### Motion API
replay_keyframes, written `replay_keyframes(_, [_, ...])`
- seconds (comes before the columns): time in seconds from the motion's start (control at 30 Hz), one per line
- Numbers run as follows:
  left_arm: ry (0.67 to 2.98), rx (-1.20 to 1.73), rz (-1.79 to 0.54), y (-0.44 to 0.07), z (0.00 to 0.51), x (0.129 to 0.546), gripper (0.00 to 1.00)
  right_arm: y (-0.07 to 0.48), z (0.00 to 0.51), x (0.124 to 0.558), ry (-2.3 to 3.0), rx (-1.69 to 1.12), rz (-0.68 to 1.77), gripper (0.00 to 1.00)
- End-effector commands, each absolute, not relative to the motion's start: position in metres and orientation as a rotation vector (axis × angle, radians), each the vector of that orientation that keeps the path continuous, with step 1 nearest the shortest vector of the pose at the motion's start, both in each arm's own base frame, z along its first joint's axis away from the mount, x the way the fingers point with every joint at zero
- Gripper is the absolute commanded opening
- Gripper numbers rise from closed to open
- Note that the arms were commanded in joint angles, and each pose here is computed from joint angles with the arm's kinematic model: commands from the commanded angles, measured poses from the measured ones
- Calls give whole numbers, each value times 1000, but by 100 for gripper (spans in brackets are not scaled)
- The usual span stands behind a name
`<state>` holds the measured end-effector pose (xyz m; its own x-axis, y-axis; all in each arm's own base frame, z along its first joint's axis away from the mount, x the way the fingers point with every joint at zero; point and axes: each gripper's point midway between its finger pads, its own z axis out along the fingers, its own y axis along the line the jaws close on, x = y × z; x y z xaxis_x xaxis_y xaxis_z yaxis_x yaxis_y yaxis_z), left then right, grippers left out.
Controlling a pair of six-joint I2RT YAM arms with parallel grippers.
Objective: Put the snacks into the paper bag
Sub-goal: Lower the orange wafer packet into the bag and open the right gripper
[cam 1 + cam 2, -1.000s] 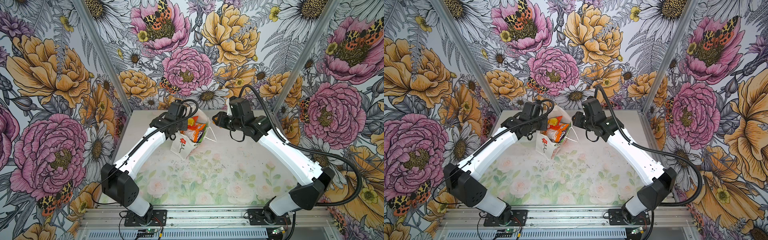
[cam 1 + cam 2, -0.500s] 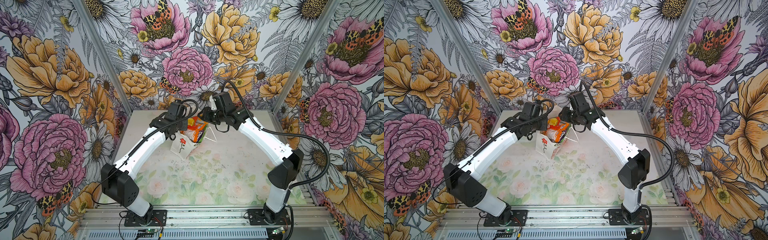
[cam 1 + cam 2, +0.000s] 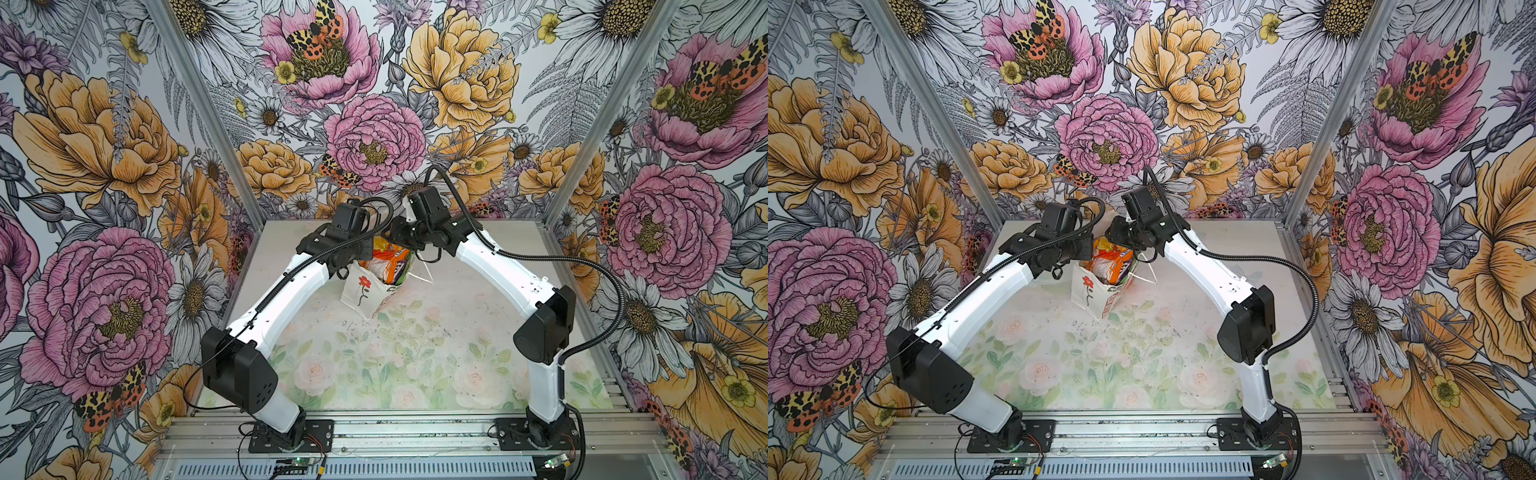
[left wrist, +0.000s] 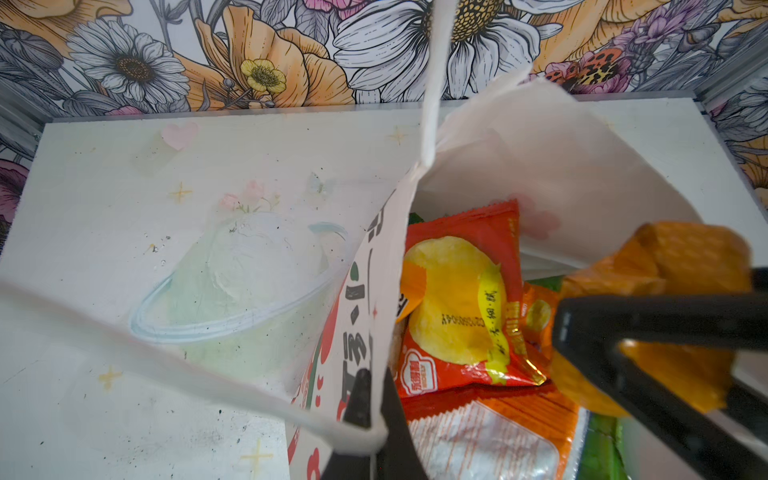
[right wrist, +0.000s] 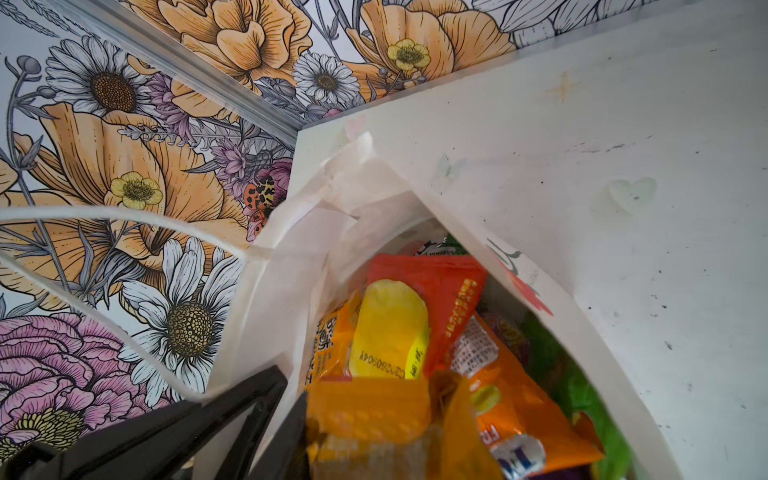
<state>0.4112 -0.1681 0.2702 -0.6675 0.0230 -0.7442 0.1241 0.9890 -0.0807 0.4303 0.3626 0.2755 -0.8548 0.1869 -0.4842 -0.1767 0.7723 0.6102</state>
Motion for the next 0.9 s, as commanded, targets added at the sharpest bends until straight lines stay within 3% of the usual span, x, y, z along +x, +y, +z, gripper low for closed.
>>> replay_keyframes(0.0, [2236,106,-228,-176,292,416,0,375,279,433,2416,-10,937,29])
replay_keyframes(0.13, [2238,103,-230,-176,291,417,0,379,264,438,2441,-2,916,32])
replay_keyframes(0.3, [2243,105,-226,-176,289,418,0,378,258,438,2472,0,883,55])
replay_keyframes(0.53, [2243,103,-216,-175,288,418,0,369,278,433,2438,-8,838,77])
replay_keyframes(0.87, [2233,86,-223,-170,293,418,0,350,339,414,2315,4,826,80])
